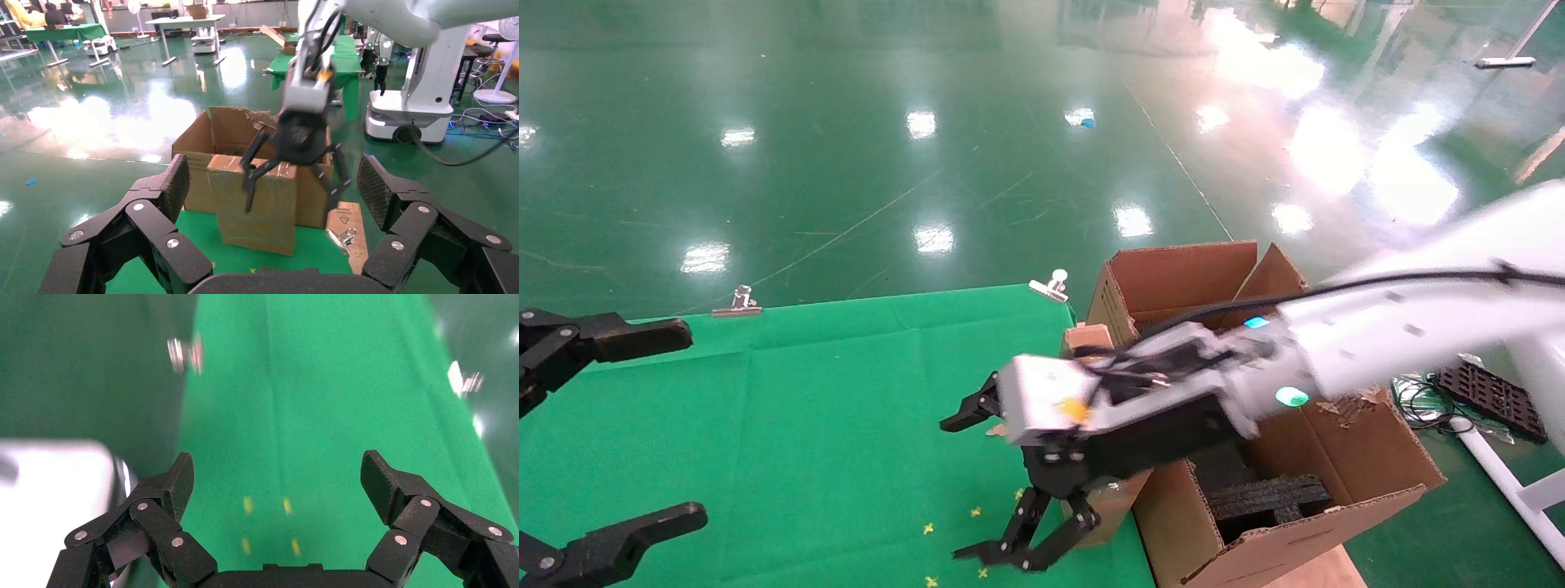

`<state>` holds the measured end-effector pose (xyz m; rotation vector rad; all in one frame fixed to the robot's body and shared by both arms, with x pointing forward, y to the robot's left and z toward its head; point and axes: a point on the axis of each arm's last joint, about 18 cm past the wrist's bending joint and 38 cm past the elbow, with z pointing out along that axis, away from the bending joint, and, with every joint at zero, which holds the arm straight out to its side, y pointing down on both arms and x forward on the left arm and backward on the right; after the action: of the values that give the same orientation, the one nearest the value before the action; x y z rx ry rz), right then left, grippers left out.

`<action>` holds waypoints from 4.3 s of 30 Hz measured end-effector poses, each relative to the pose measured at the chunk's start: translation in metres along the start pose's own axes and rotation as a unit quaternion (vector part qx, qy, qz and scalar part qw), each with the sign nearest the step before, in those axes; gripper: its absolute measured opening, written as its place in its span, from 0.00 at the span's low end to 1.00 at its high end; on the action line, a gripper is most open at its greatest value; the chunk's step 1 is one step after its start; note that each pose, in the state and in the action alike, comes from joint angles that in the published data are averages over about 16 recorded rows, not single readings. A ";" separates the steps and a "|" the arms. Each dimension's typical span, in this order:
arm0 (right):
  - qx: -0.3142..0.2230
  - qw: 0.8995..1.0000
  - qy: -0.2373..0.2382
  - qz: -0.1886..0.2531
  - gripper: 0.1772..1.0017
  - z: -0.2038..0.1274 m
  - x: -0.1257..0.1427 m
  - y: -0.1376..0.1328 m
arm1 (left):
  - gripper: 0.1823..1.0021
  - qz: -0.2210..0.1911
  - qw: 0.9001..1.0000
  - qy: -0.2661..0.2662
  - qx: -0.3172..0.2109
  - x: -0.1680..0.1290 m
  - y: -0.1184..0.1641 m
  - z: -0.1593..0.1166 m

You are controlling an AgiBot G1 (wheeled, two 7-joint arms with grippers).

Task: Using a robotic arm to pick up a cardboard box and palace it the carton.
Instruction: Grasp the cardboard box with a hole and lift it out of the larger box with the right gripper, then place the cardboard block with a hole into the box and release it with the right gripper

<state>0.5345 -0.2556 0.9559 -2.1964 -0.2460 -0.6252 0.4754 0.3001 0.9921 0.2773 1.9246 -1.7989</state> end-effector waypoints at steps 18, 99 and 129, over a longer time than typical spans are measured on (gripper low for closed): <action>-0.284 0.957 0.046 -0.020 1.00 -0.035 0.056 -0.033 | 1.00 0.000 1.000 0.000 0.000 0.000 0.000 0.000; -0.314 0.819 0.127 0.463 0.51 -0.029 0.082 0.028 | 0.63 0.000 1.000 0.000 0.000 0.000 0.000 0.000; -0.111 0.818 0.357 0.436 0.18 -0.269 0.105 0.040 | 0.03 0.000 1.000 0.000 0.000 0.000 0.000 0.000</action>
<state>0.5445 -0.4903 1.1285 -1.8205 1.2108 -0.8847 0.4754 0.3001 0.9921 0.2774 1.9247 -1.7989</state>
